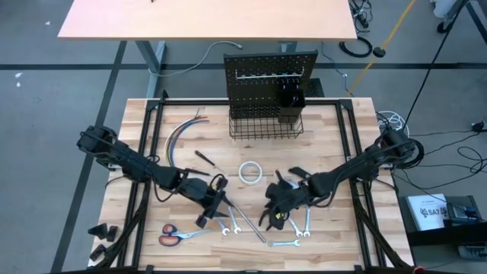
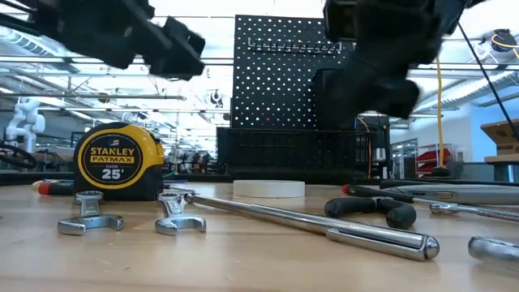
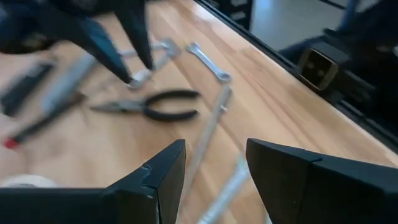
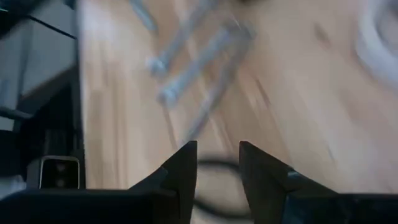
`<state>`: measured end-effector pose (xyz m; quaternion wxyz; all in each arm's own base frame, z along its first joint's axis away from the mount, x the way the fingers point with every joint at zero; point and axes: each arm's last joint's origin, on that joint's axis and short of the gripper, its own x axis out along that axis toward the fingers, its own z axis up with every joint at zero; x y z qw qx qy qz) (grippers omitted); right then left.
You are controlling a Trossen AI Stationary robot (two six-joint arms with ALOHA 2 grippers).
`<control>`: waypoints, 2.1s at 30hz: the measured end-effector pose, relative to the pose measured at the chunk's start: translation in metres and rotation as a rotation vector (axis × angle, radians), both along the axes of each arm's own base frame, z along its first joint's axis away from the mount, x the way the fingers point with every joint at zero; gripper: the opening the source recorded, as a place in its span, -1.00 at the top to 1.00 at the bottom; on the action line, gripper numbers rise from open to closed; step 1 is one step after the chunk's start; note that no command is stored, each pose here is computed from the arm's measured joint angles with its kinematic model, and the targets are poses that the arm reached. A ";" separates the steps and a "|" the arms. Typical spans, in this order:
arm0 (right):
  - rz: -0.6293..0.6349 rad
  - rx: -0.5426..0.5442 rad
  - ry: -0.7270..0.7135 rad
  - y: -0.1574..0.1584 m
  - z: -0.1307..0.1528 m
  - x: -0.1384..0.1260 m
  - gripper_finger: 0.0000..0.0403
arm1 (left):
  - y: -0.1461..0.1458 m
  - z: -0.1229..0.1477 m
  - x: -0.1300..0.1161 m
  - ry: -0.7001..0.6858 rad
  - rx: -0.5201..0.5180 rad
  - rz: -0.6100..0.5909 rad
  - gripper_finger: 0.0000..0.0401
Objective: Hang tools onto peg board
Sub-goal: Put the wrench into the black bin on the peg board
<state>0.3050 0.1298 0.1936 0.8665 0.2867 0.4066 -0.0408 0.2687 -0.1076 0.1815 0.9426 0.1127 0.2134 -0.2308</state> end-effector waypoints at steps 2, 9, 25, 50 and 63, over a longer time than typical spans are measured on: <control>-0.062 0.025 0.138 0.001 0.007 -0.006 0.52 | 0.000 0.001 0.000 -0.012 0.012 0.012 0.12; -0.197 0.114 0.469 0.018 0.020 -0.031 0.63 | 0.001 0.002 0.001 -0.028 0.032 0.004 0.12; -0.490 0.026 0.722 0.027 -0.018 -0.084 0.30 | 0.006 0.011 0.008 -0.089 0.026 0.020 0.12; -0.574 0.085 0.777 0.036 -0.062 -0.076 0.36 | 0.002 0.010 0.006 -0.060 -0.019 0.021 0.12; -0.515 0.060 0.735 0.040 -0.053 -0.071 0.92 | 0.002 0.010 0.006 -0.058 -0.019 0.020 0.12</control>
